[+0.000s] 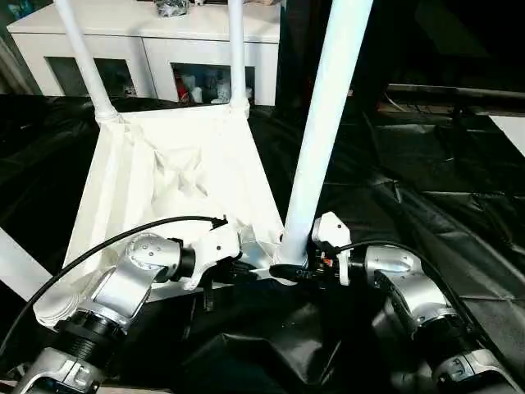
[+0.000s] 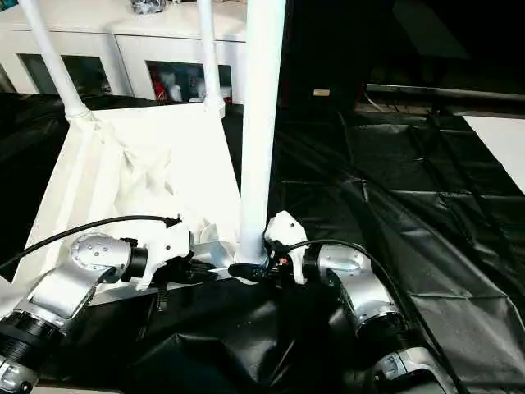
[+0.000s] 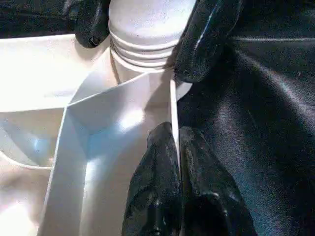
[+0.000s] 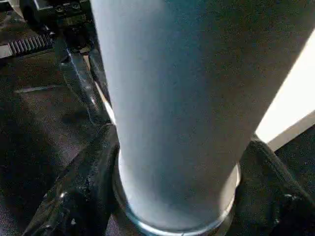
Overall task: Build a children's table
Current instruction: Rotate leg to tighten
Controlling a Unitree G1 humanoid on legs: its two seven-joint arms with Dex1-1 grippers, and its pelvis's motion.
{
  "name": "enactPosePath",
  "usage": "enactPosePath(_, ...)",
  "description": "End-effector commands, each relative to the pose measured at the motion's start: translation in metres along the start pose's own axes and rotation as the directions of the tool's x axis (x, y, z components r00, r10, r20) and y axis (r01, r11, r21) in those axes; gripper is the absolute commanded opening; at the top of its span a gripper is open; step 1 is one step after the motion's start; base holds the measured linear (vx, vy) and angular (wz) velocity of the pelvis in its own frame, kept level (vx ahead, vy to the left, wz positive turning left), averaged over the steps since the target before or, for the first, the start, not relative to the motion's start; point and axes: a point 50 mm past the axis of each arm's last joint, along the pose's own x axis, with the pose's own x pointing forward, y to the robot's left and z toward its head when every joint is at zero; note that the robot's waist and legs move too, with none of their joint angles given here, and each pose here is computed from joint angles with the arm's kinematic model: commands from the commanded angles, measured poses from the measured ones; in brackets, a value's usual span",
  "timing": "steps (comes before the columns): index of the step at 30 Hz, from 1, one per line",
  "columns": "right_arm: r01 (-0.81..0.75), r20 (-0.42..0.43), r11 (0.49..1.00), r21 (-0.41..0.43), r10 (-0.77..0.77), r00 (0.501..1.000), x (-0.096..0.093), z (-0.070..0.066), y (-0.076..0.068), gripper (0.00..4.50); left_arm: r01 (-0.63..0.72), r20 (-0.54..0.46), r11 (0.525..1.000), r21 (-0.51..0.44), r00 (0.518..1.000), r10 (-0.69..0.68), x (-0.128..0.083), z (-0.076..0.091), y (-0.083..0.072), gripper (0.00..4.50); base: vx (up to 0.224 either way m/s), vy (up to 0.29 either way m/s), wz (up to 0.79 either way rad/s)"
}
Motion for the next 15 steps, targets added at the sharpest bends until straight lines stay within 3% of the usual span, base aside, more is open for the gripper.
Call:
enactPosePath(1, 0.010, 0.017, 1.000, 0.003, -0.011, 1.000, 0.001, 0.002, 0.000, 2.75, 0.034, -0.018, 0.999, -0.042, 0.999, -0.035, 0.009, -0.009, -0.008, 0.00, 0.000, 0.000, 0.00)
enactPosePath(6, 0.156, -0.006, 0.986, 0.054, -0.156, 0.988, 0.011, -0.007, -0.005, 2.74, -0.104, -0.042, 0.991, -0.086, 0.994, 0.101, 0.019, -0.012, 0.004, 0.00, 0.000, 0.000, 0.00)
enactPosePath(10, 0.330, -0.033, 0.937, 0.115, -0.328, 0.944, 0.026, -0.016, -0.007, 2.73, -0.231, -0.067, 0.965, -0.124, 0.972, 0.224, 0.034, -0.010, 0.015, 0.00, 0.000, 0.000, 0.00)
enactPosePath(15, 0.565, -0.057, 0.794, 0.225, -0.568, 0.821, 0.043, -0.016, -0.011, 2.73, -0.355, -0.098, 0.920, -0.162, 0.934, 0.343, 0.052, -0.003, 0.024, 0.00, -0.032, -0.007, 0.00)
